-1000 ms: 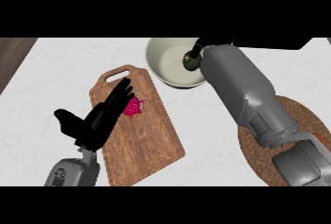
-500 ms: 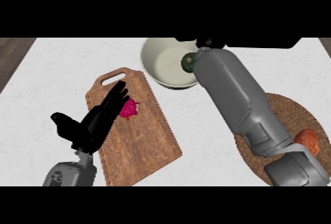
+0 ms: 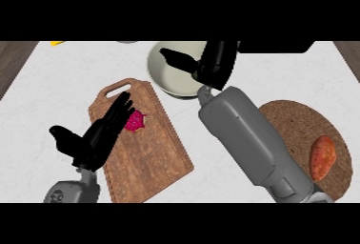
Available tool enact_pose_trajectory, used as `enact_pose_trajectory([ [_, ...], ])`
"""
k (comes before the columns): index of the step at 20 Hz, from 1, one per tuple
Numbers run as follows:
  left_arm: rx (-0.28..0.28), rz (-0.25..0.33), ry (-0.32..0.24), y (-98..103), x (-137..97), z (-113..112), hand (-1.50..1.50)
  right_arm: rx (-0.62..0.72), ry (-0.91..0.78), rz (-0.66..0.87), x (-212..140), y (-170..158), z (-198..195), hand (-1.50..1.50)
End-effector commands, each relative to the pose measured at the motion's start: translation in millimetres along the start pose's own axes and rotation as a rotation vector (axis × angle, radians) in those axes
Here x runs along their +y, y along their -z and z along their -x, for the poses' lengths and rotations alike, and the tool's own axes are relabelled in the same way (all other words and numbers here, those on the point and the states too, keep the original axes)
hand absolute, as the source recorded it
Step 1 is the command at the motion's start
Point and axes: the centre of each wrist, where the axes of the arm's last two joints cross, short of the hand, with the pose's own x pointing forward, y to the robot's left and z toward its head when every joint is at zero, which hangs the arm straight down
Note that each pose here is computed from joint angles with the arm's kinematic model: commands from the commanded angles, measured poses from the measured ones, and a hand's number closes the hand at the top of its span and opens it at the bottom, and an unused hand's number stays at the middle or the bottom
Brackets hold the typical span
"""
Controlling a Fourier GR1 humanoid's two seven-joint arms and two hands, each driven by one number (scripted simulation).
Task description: Pick the squash from the placemat and place it in the bowl
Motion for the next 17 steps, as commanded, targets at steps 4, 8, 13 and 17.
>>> enact_pose_trajectory([
  [4, 0.026, -0.028, -0.007, -4.9, 2.5, 7.2, 0.0, -0.07, 0.178, -0.064, -17.1, -95.1, -14.2, -1.5],
  [8, 0.029, -0.041, -0.014, -6.6, 10.0, 8.9, 0.0, -0.102, 0.166, -0.13, -31.4, -153.2, 2.0, 1.5],
  [13, 0.026, -0.064, -0.018, -13.5, 14.0, 8.4, 0.0, -0.035, 0.176, -0.2, -60.2, -225.0, 15.2, 1.5],
  [17, 0.022, -0.055, -0.013, -9.9, 8.5, 7.3, 0.0, 0.069, 0.152, -0.318, -87.0, -299.1, 19.4, 1.5],
])
